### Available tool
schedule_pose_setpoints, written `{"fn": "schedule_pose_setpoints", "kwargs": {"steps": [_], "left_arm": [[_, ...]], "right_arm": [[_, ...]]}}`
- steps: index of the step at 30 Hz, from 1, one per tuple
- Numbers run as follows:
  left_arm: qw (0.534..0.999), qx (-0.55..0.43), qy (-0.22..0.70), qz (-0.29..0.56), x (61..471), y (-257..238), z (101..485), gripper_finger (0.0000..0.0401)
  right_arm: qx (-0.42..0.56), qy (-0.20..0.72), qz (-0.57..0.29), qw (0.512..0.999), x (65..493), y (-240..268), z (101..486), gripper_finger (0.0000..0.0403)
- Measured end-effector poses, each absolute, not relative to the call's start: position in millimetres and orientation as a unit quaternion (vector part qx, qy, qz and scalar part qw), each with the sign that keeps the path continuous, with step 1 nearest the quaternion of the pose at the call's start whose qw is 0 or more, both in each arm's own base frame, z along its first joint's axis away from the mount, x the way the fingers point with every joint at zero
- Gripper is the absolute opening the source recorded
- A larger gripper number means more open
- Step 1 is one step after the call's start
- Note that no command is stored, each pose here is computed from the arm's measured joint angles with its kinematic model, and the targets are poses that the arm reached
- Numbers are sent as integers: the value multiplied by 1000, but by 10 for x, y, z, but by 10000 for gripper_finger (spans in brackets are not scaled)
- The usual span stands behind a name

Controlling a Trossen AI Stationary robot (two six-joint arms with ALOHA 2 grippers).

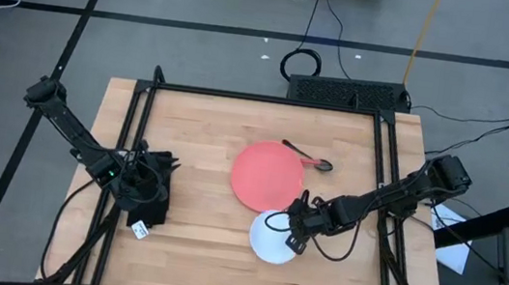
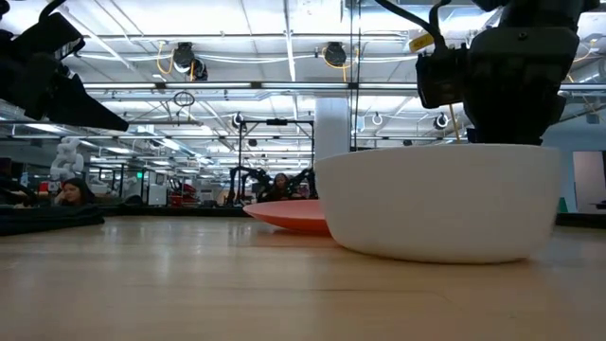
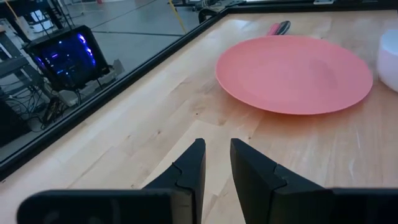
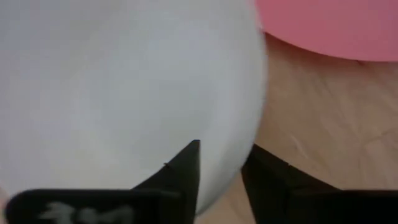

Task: Set table place
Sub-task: Adjust the white bowl

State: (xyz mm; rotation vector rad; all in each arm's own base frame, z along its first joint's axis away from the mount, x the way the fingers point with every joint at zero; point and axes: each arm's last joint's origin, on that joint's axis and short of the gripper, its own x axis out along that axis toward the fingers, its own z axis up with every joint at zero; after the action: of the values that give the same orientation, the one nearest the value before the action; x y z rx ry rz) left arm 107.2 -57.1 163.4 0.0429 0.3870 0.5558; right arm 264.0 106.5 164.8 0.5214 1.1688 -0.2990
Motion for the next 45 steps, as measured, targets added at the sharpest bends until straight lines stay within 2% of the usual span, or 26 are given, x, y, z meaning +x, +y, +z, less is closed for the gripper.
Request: {"fn": "schedule_pose_setpoints", "kwargs": {"steps": [5, 7, 15, 24, 45], "left_arm": [[943, 21, 190, 273, 1073, -571, 1635, 81], [943, 20, 189, 272, 1073, -572, 1635, 81], [944, 18, 188, 272, 1075, -574, 1637, 81], [944, 16, 187, 271, 1079, -578, 1638, 81], [945, 8, 185, 271, 1083, -582, 1641, 81]], "right_arm": [[241, 537, -130, 798, 2640, 1066, 1684, 22], [234, 538, -124, 800, 2629, 1061, 1708, 7], [240, 537, -126, 799, 2584, 1043, 1781, 3], [218, 585, -145, 768, 2366, 1102, 1815, 2], [189, 597, -173, 760, 2123, 1340, 1814, 0]]}}
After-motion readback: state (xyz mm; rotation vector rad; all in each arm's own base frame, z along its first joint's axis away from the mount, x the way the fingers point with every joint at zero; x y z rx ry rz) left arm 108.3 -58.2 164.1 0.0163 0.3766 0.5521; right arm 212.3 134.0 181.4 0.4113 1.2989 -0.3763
